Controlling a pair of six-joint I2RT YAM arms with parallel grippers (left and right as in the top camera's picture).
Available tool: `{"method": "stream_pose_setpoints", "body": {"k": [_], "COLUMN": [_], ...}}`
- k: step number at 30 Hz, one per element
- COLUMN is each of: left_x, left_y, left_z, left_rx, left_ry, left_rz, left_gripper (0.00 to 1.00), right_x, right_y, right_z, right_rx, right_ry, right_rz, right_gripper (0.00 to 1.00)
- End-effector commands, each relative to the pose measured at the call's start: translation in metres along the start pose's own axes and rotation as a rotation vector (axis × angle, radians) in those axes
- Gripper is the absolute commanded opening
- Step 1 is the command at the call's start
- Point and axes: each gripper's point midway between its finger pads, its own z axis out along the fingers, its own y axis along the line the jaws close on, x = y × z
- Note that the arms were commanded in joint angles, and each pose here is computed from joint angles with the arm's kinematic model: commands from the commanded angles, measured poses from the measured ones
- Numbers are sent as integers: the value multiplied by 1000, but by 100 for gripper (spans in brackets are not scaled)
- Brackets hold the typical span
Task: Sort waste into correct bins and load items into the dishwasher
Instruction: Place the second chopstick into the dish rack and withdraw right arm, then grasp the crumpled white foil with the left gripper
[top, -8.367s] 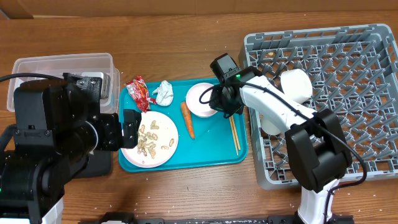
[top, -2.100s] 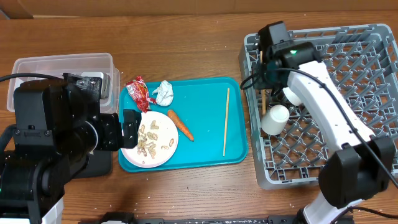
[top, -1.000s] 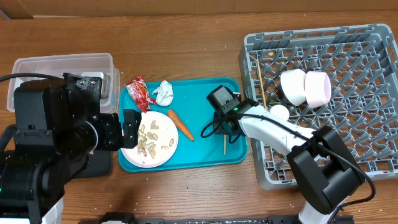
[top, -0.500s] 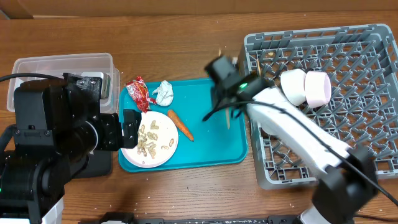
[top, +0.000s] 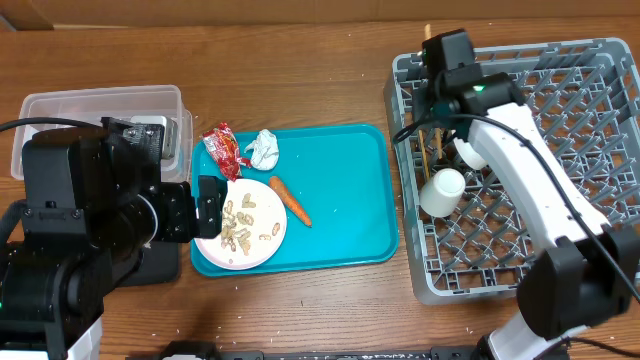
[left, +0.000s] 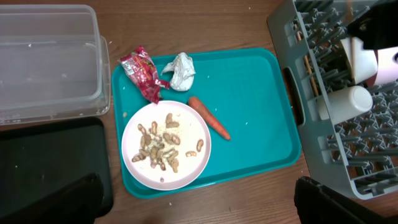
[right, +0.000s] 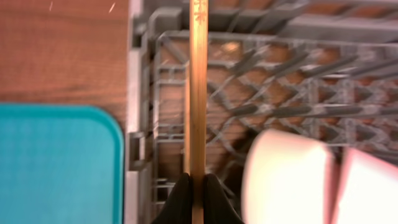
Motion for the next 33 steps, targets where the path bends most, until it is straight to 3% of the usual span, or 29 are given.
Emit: {"method": "stream_pose_setpoints", "body": {"k": [1,3,6,10,13,16,17,18,25,33], "left_x": [-3,-3,-3,-3,-3,-3,-3,-3,-23,-22], "left_y": [2,1,2,2,2,2,1,2,-4,-6], "left_z": [-3,-3,-3,-3,-3,-3,-3,-3,-4,-2], "left_rx": [-9,-8,-9,-9,-9,-9,-8,-9,23,35], "left_ry": [-12,-12,-12,-12,-12,-12,-12,-12,-92,-82], "left_rz": [-2,-2,-2,-2,-2,-2,-2,-2,-17,-31], "left_gripper": [100,100,100,100,100,100,100,100,100,100], "right_x": [10,12,2,-18,-25,-19,-14,-7,47,56], "right_y": [17,17,19,20,8,-6,-10,-15,-36,-39], "right_z": [14,13,-10,-75,-140,-205,-223,-242,-296,-304], "right_rx": [-57,-55,-91,-180,-205,-235,-241,-249,-238,-240], "right_ry": [43,54,17,-101,-219,-344,-380,-417,-457,-466], "right_rz": [-48,-22,53,96,151,194,198,202,210,212], "right_gripper": [18,27,29,33,44,65,96,100,100,100]}}
